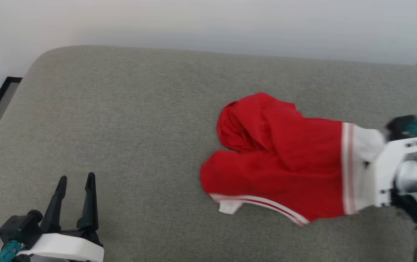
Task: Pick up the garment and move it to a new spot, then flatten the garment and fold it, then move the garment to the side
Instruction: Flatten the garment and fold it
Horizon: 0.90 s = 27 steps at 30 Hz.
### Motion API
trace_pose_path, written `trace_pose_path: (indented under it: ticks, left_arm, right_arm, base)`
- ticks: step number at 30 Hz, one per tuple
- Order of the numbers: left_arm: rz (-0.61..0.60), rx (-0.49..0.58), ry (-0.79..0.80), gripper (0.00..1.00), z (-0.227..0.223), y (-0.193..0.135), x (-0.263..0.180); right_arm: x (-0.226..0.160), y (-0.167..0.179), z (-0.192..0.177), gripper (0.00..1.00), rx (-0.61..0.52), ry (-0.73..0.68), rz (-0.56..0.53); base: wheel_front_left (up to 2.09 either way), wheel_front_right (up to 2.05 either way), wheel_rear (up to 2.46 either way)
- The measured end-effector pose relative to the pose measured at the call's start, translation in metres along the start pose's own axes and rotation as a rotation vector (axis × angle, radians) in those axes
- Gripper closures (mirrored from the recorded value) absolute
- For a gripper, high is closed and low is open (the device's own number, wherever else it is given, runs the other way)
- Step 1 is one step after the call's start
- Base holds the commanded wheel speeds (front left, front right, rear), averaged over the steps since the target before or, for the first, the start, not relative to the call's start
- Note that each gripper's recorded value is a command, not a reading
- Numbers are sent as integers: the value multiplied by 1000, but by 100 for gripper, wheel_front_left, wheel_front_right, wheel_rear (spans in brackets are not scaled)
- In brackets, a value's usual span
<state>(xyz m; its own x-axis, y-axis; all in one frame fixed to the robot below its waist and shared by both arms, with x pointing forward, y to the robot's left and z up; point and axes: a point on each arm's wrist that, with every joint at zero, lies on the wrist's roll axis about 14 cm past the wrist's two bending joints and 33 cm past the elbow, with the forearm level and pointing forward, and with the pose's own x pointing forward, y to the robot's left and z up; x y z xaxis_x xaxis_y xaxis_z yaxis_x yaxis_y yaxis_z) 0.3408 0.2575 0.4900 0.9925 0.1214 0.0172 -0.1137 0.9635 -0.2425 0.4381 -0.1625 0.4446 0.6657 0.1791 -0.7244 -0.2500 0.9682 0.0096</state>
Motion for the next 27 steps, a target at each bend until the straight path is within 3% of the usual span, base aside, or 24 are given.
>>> trace_pose_path:
  ticks: [6,15,16,17,18,27]
  left_arm:
    - [-19,-3,18,0,-7,-6,7]
    - [-31,5,34,0,-12,-7,15]
    - [-33,10,39,0,-13,-7,16]
    - [-35,15,44,0,-14,-7,17]
    - [-40,16,45,0,-15,-8,18]
    - [-152,14,127,0,-18,-30,36]
  right_arm:
    - [-2,-46,-19,100,106,45,-104]
    - [28,-43,-56,100,186,154,-104]
    - [31,-42,-54,94,192,150,-101]
    - [34,-41,-53,58,197,148,-99]
    - [36,-41,-51,0,197,139,-99]
    - [31,-42,-32,0,185,65,-97]
  base:
    - [0,0,0]
    - [0,0,0]
    - [0,0,0]
    - [0,0,0]
    - [0,0,0]
    - [0,0,0]
